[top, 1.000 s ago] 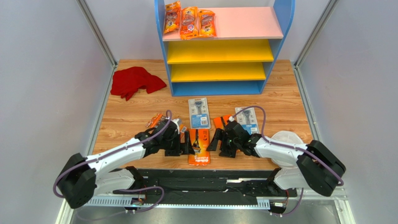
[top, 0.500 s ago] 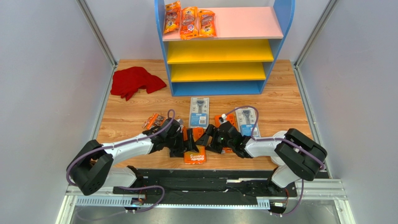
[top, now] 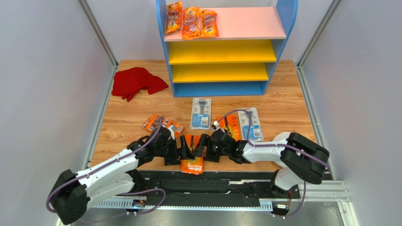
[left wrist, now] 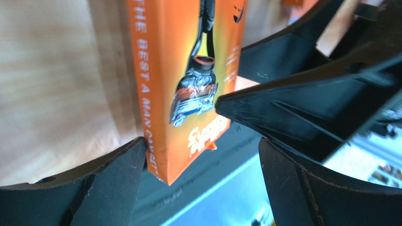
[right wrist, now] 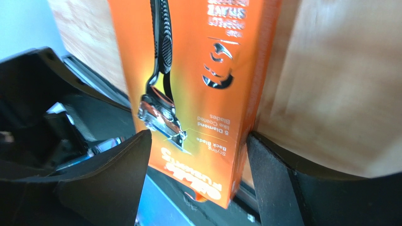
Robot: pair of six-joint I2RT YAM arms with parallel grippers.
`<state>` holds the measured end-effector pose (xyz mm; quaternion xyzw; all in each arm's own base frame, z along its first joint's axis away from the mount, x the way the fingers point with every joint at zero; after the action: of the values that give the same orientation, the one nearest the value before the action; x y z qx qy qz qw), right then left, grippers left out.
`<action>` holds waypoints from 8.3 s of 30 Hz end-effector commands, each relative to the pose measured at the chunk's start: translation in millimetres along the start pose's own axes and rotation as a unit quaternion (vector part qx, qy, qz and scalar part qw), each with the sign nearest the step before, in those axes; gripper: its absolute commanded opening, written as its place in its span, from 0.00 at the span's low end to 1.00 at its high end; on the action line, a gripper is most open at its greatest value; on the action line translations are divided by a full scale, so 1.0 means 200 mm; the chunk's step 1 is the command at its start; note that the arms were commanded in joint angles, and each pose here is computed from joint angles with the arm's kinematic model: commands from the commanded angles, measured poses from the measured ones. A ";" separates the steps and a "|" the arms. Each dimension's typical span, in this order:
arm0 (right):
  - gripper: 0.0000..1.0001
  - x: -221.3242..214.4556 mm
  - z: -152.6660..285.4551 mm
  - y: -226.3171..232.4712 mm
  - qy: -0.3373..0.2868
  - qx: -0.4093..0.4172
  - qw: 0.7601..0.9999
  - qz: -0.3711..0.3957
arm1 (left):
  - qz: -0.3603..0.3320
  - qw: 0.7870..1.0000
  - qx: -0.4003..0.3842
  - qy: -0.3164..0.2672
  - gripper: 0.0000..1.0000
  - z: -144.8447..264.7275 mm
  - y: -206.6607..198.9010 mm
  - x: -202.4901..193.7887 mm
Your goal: Place and organize the shaving razors onto the shelf
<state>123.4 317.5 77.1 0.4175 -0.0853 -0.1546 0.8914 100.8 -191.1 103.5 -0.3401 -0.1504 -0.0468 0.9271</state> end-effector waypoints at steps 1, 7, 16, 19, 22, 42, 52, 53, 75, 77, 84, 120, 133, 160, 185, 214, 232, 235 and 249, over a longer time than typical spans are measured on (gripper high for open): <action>0.78 -0.24 0.10 0.00 0.077 -0.030 0.997 0.000 | -0.010 0.997 -0.076 -0.016 0.97 0.07 -0.15 0.04; 0.78 -0.33 0.17 -0.07 0.079 -0.049 0.996 -0.011 | 0.007 0.996 -0.087 0.007 0.95 0.11 -0.16 -0.08; 0.80 -0.36 0.24 -0.14 0.057 -0.066 0.996 -0.017 | 0.011 0.998 -0.061 0.024 0.95 0.17 -0.09 -0.19; 0.80 -0.35 0.26 -0.19 0.035 -0.061 0.997 -0.039 | 0.012 0.998 -0.051 0.029 0.95 0.16 -0.05 -0.22; 0.80 -0.31 0.26 -0.25 -0.007 -0.054 0.997 -0.054 | 0.014 0.999 -0.036 0.029 0.95 0.14 -0.01 -0.23; 0.79 -0.23 0.17 -0.25 -0.061 0.047 0.995 -0.070 | 0.025 0.999 -0.020 0.016 0.95 0.01 0.05 -0.21; 0.31 -0.30 0.13 -0.12 -0.025 0.089 0.995 -0.031 | 0.020 1.000 -0.016 0.017 0.95 0.03 0.04 -0.21; 0.26 -0.29 0.13 -0.12 -0.034 0.088 0.995 -0.033 | 0.019 1.000 -0.010 0.018 0.95 0.05 0.04 -0.21; 0.25 -0.16 0.74 -0.27 -0.085 0.101 0.991 -0.008 | -0.059 0.992 -0.087 -0.069 0.98 0.23 -0.12 -0.09; 0.24 -0.14 0.77 -0.31 -0.095 0.084 0.992 -0.010 | -0.064 0.989 -0.110 -0.080 0.98 0.23 -0.15 -0.08; 0.24 -0.15 0.80 -0.27 -0.088 0.086 0.992 0.007 | -0.097 0.978 -0.158 -0.092 0.99 0.24 -0.23 -0.05; 0.24 -0.41 0.75 0.21 0.086 0.147 0.966 0.194 | -0.139 0.933 -0.290 -0.163 0.69 0.20 -0.31 -0.03; 0.40 -0.36 0.75 0.21 0.048 0.132 0.972 0.187 | -0.157 0.937 -0.271 -0.156 0.00 0.22 -0.32 -0.02; 0.98 -0.14 0.98 0.17 -0.106 0.205 0.970 0.081 | -0.062 0.899 -0.267 -0.341 0.00 0.41 -0.52 0.46; 0.42 -0.15 0.94 0.23 -0.108 0.303 0.944 0.067 | -0.017 0.864 -0.374 -0.337 0.00 0.40 -0.53 0.41; 0.00 -0.13 0.95 0.22 -0.120 0.274 0.951 0.074 | -0.104 0.932 -0.100 -0.334 0.99 0.51 -0.32 0.40; 0.00 -0.09 0.96 0.30 -0.155 0.235 0.956 0.086 | -0.033 0.942 0.187 -0.278 0.99 0.57 0.08 0.30; 0.00 -0.07 0.97 0.35 -0.171 0.237 0.953 0.079 | -0.035 0.944 0.177 -0.275 0.99 0.55 0.08 0.28; 0.00 0.01 1.15 0.88 -0.190 0.278 0.931 0.138 | -0.043 0.957 0.175 -0.227 0.99 0.46 0.13 0.22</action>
<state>91.2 249.8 303.0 0.5486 -0.3297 -0.1022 0.7615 124.5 -108.0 168.1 -0.1534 -0.3816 0.0231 0.9112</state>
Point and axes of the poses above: each gripper's point midway between its finger pads, its own z axis back along the fingers, its own y axis along the line the jaws close on, x = y × z, the point moved 5 cm from there along z, back along the fingers, and after that the axes turned 13 degrees about -z, right-handed, at the moved point
